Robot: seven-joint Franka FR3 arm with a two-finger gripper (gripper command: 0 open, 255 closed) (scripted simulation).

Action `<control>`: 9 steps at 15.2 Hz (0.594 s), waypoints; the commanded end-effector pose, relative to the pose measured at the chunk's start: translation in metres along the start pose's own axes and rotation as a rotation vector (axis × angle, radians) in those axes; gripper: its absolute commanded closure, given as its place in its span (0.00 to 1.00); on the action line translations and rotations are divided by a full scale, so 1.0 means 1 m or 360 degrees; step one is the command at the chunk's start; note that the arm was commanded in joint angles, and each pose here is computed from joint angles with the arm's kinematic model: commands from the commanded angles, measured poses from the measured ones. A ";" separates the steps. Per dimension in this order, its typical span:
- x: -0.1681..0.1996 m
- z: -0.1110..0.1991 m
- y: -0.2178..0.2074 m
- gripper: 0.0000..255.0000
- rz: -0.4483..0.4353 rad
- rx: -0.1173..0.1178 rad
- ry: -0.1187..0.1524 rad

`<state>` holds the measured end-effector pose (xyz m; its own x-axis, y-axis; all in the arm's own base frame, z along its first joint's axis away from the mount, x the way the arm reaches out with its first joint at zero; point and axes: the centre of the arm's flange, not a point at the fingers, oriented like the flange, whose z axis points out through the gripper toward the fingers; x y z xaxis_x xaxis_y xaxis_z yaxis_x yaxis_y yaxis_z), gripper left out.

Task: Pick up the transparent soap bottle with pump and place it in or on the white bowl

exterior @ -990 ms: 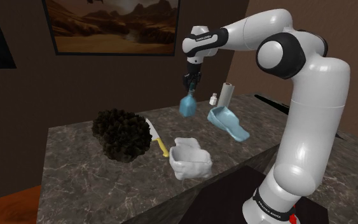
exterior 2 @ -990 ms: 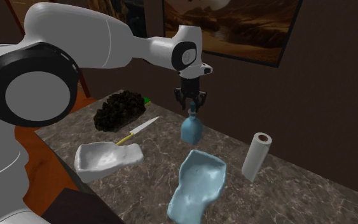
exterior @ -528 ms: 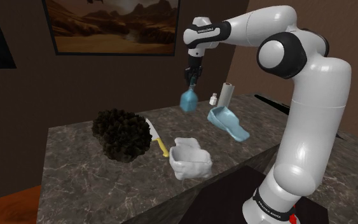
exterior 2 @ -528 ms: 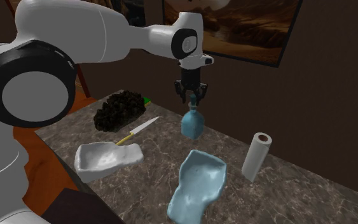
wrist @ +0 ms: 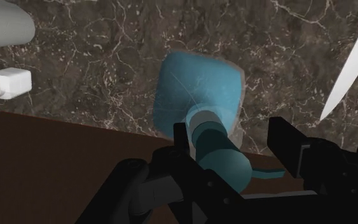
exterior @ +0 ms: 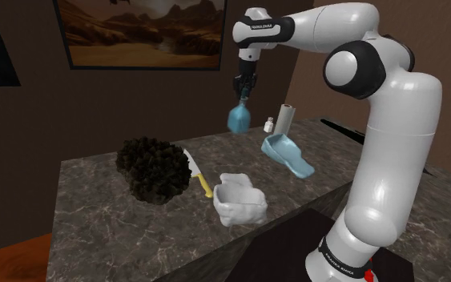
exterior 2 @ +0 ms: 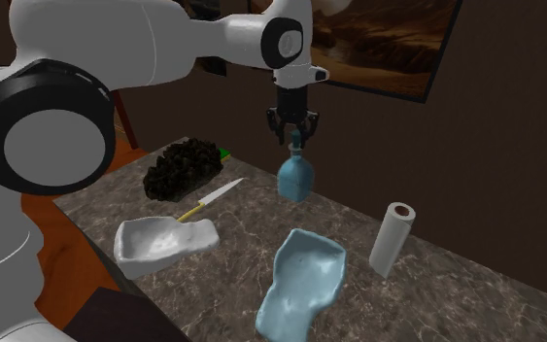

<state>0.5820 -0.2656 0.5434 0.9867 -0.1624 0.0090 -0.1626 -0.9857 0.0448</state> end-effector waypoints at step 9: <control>0.000 -0.053 0.002 1.00 0.0000 0.0000 0.0000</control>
<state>0.5806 -0.2662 0.5898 0.9867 -0.1624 0.0089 -0.1626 -0.9857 0.0447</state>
